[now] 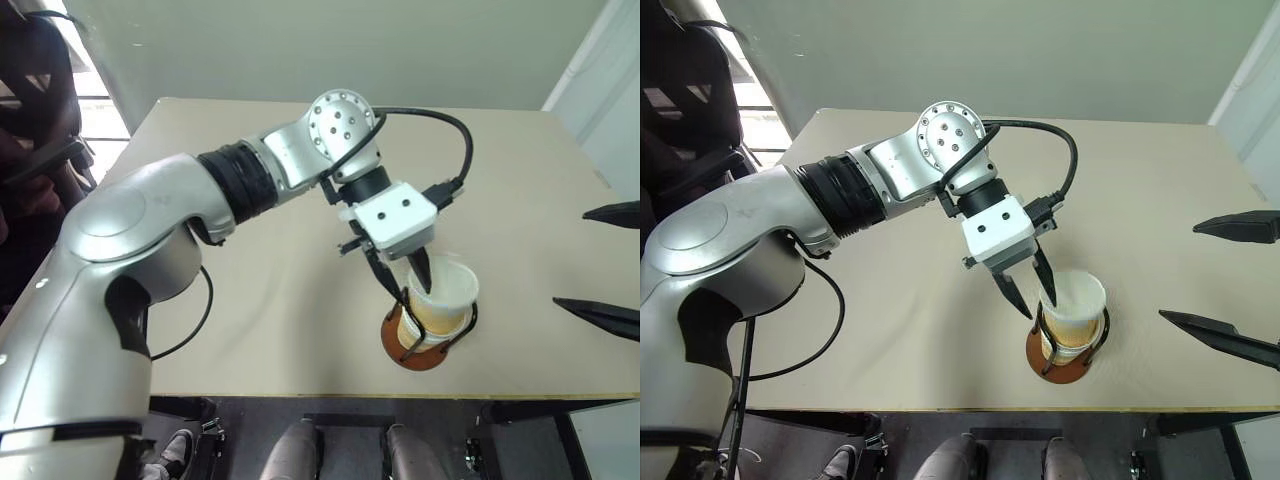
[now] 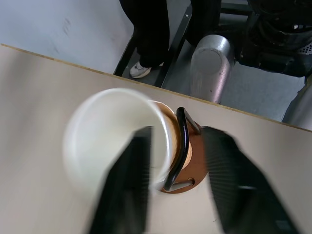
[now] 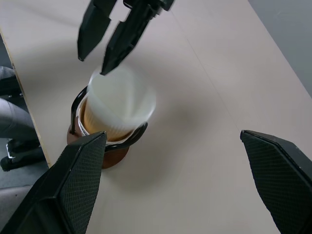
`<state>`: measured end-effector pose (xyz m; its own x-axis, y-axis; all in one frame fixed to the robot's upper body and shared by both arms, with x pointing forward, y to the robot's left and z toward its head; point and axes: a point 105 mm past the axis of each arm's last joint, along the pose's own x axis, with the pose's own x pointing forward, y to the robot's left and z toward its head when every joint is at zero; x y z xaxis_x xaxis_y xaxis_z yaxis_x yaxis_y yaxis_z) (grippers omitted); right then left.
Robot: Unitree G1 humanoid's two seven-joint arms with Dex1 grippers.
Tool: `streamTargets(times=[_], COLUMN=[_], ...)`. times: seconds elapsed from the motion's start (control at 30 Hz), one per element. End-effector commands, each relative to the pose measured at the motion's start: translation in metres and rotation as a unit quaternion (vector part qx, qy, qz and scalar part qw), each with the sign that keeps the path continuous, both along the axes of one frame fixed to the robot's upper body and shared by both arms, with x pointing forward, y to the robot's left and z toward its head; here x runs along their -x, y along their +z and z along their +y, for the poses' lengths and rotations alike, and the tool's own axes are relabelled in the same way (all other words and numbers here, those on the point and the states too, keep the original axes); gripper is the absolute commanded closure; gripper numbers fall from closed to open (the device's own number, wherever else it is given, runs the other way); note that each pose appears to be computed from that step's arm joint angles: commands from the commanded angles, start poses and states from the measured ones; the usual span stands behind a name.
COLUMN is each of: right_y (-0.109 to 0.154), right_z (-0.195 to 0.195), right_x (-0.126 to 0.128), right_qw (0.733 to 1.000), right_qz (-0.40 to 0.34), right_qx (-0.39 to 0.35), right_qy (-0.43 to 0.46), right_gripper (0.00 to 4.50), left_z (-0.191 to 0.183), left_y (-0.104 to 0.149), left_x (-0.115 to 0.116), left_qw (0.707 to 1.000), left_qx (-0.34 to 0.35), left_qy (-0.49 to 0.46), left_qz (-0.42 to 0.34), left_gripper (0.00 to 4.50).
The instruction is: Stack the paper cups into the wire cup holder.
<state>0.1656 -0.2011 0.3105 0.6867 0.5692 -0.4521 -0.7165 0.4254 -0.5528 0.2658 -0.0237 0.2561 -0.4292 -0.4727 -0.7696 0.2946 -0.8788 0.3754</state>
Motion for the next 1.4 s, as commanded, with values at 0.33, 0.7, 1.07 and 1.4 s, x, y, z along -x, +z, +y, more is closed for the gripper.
streamTargets(times=[0.33,0.7,1.07,1.4], right_y=[0.005,-0.027,-0.045,-0.046], right_z=[0.0,-0.043,-0.069,-0.064], right_x=[-0.006,-0.042,-0.075,-0.105], right_qw=[1.0,0.996,0.989,0.983], right_qz=[-0.016,0.079,0.12,0.131], right_qx=[-0.003,-0.014,-0.003,0.011], right_qy=[0.015,0.034,0.087,0.131], right_gripper=[0.0,0.0,0.0,0.0], left_z=[-0.005,0.114,0.209,0.243], left_y=[0.029,0.058,0.019,0.012], left_x=[-0.016,-0.065,-0.024,-0.002], left_qw=[0.997,0.932,0.825,0.755], left_qx=[0.065,0.167,0.186,0.217], left_qy=[0.047,0.31,0.501,0.594], left_qz=[0.011,0.083,0.182,0.174], left_gripper=[0.05,0.05,0.05,0.05])
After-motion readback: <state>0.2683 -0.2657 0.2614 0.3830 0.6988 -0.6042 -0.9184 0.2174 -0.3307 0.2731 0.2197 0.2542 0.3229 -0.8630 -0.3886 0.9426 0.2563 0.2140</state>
